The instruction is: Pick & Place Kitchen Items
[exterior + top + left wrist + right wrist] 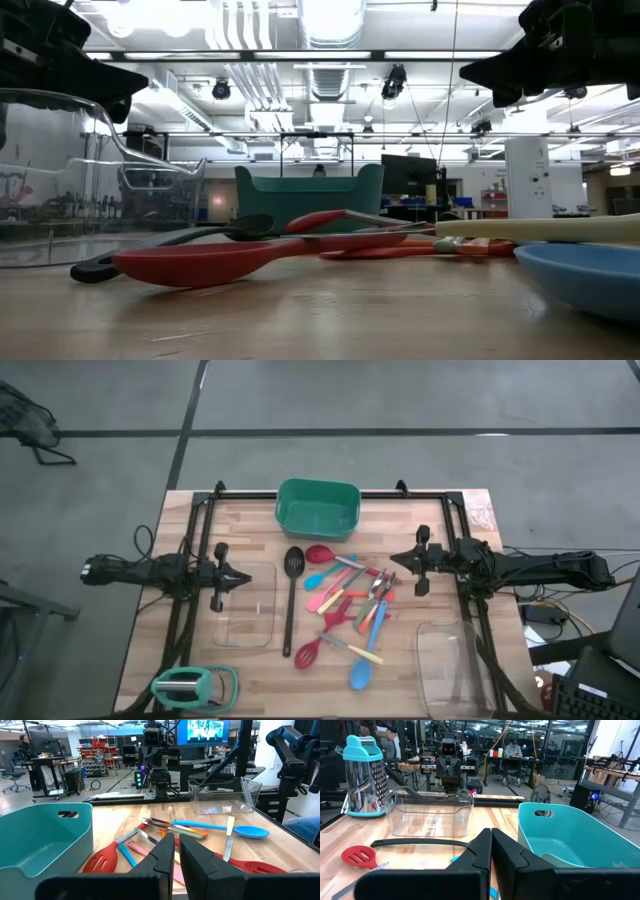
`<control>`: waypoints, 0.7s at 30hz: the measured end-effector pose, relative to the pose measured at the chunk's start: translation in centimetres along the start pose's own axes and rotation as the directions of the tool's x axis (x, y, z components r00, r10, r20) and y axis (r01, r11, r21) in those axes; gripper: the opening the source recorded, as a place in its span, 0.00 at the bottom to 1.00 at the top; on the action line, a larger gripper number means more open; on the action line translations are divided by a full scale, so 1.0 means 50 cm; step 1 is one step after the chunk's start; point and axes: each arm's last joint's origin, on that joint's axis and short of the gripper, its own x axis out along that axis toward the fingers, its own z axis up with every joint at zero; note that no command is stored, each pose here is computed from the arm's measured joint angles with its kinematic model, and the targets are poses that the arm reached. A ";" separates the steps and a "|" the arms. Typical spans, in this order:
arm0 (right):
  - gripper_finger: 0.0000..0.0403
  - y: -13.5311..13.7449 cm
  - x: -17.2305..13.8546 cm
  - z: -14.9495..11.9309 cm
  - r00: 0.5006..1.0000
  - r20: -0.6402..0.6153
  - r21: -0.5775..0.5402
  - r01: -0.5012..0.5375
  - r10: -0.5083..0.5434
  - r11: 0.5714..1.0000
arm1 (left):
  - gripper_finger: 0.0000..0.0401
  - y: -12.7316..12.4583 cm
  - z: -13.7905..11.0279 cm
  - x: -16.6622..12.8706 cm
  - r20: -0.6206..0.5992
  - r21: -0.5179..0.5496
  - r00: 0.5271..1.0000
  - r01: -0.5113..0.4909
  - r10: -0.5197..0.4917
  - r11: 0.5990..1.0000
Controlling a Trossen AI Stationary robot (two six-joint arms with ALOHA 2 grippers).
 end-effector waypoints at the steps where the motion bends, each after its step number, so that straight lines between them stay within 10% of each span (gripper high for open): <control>1: 0.02 0.000 0.000 0.000 1.000 0.000 0.000 0.000 0.000 1.000 | 0.08 0.000 0.000 0.000 -0.001 0.000 1.000 0.000 0.000 1.000; 21: 0.02 0.000 -0.002 0.026 0.991 0.133 0.076 -0.027 0.017 0.997 | 0.08 0.000 0.000 0.000 -0.001 0.000 1.000 0.000 0.000 1.000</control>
